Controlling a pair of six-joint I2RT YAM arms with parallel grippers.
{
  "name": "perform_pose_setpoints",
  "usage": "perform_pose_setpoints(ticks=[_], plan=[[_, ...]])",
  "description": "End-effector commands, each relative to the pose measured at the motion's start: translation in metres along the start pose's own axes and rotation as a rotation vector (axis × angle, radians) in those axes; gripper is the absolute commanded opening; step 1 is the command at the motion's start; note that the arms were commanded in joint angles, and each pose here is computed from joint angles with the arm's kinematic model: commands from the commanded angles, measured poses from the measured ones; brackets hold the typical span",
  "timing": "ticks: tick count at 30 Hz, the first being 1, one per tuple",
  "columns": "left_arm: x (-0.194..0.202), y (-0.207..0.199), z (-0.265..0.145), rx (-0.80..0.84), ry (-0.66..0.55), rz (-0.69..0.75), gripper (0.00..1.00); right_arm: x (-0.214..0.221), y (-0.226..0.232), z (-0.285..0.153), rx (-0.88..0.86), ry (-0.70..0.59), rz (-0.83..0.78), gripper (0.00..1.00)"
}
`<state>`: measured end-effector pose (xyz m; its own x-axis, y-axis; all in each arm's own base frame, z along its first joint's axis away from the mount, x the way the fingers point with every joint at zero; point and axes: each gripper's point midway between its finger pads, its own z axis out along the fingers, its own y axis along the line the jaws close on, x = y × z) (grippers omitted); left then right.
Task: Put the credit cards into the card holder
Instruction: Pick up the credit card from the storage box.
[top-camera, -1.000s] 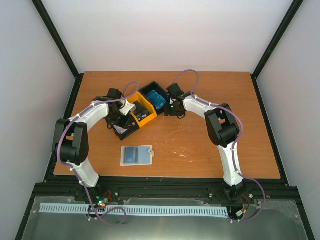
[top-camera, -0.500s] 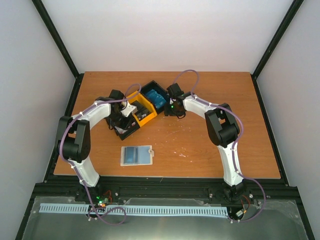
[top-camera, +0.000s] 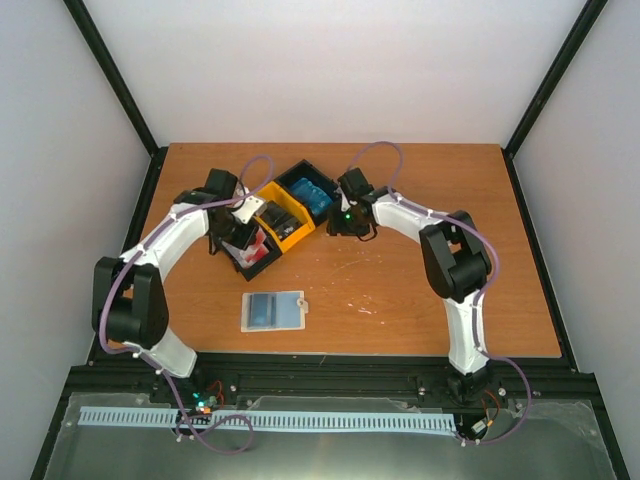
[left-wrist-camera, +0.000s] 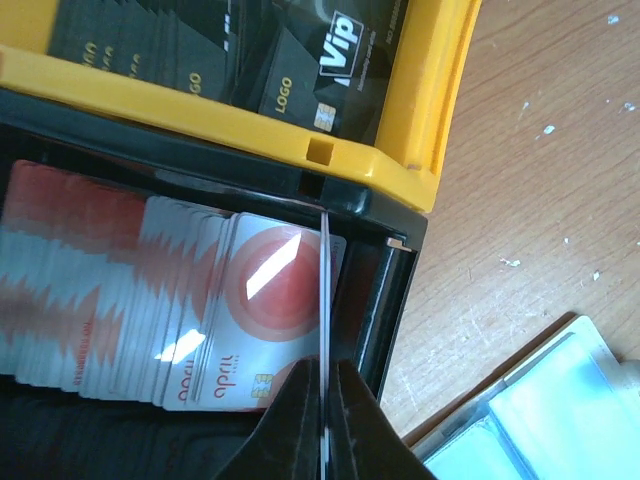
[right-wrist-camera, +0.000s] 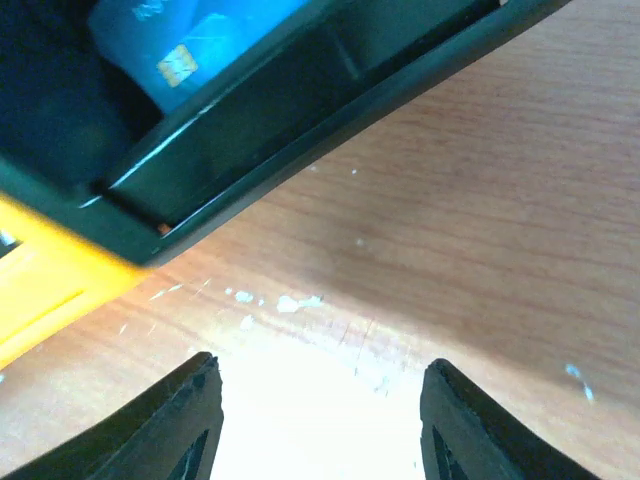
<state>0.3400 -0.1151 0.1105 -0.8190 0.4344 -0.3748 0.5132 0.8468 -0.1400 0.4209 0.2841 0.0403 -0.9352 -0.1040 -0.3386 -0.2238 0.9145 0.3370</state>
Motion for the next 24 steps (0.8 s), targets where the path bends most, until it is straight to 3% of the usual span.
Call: perform_pose_setpoints(ticks=[1, 4, 8, 11, 16, 20, 24], plan=[[-0.010, 0.007, -0.023, -0.064, -0.063, 0.010, 0.01, -0.013, 0.019, -0.039, -0.073, -0.092, -0.007, 0.56], [-0.024, 0.001, -0.044, -0.061, -0.151, 0.004, 0.01, -0.013, 0.038, -0.061, -0.170, -0.131, -0.022, 0.58], [-0.042, -0.017, -0.079, -0.003, -0.314, 0.005, 0.01, -0.014, 0.086, -0.101, -0.436, -0.173, -0.078, 0.63], [-0.057, -0.041, -0.111, 0.100, -0.479, 0.018, 0.01, -0.010, 0.124, -0.135, -0.655, -0.199, -0.112, 0.70], [-0.088, -0.069, -0.154, 0.304, -0.680, -0.099, 0.01, -0.006, 0.167, -0.174, -0.839, -0.224, -0.154, 0.79], [-0.103, -0.106, -0.189, 0.601, -0.755, -0.135, 0.01, -0.005, 0.192, -0.217, -0.982, -0.273, -0.226, 0.83], [-0.113, -0.114, -0.207, 0.698, -0.783, -0.185, 0.01, 0.001, 0.204, -0.253, -1.076, -0.298, -0.280, 0.80]])
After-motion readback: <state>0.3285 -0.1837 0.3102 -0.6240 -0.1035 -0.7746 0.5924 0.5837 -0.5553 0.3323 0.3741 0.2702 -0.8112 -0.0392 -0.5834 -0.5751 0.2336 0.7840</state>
